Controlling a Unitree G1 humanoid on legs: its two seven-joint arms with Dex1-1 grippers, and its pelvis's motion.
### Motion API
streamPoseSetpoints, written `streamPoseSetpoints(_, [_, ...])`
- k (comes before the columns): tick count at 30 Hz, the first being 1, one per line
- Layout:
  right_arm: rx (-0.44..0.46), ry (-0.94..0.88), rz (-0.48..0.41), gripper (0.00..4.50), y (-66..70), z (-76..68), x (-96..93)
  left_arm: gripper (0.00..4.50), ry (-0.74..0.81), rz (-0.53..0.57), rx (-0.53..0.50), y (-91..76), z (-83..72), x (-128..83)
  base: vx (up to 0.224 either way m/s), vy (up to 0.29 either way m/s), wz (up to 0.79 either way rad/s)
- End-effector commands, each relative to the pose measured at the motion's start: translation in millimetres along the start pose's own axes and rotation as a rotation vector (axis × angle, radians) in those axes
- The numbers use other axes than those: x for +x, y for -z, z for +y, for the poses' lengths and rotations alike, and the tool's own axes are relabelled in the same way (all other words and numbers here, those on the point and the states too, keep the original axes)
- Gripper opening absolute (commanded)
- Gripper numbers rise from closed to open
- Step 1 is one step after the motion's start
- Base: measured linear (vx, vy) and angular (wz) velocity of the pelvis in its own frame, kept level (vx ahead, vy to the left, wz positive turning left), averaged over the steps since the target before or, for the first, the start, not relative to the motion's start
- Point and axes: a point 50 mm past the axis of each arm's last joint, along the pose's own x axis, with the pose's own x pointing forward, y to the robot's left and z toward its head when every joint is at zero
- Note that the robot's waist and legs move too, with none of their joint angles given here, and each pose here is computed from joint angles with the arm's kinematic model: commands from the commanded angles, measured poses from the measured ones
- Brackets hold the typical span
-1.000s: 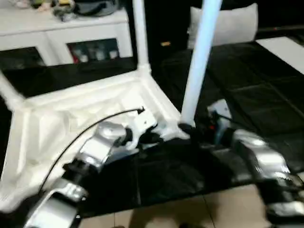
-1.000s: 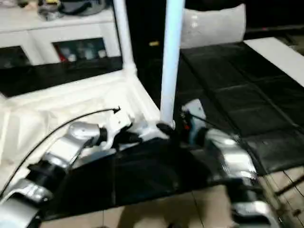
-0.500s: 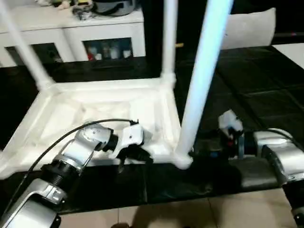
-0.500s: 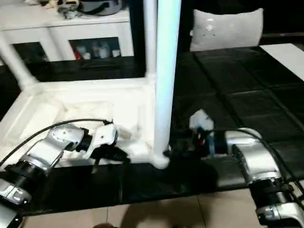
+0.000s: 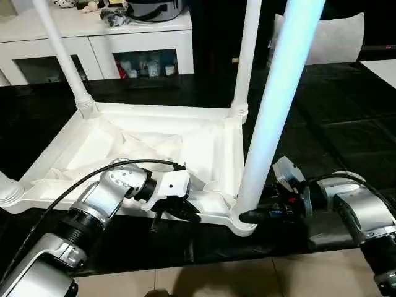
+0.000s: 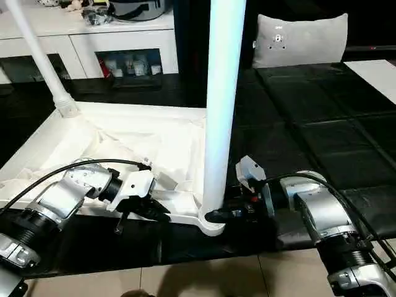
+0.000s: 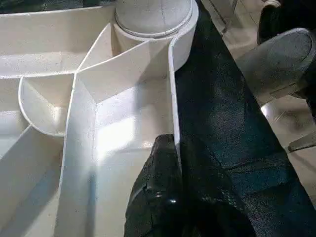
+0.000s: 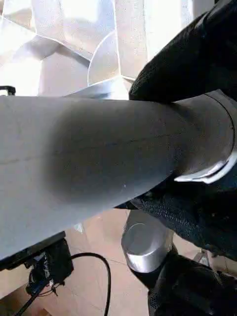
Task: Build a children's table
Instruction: Rotate leg to tighten
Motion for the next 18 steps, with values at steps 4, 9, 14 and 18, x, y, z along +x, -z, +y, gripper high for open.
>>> streamPoseSetpoints(4, [0.031,-0.05,-0.069,1.97,-2.6,8.0,6.8,0.0,0.024,-0.073,0.016,-11.7,-3.0,1.9,0.0,0.0,0.0])
streamPoseSetpoints(9, [0.116,0.103,-0.142,1.96,2.5,5.4,23.2,0.0,-0.062,-0.122,-0.086,-14.5,0.1,4.8,0.0,0.0,0.0])
streamPoseSetpoints(14, [0.228,0.396,-0.163,1.96,7.4,-18.4,41.3,0.0,-0.17,-0.148,-0.158,-20.0,6.8,15.2,0.0,0.0,0.0])
streamPoseSetpoints(18, [0.363,0.671,-0.195,1.96,5.8,-40.2,60.9,0.0,-0.3,-0.186,-0.241,-31.0,19.8,29.8,0.0,0.0,0.0])
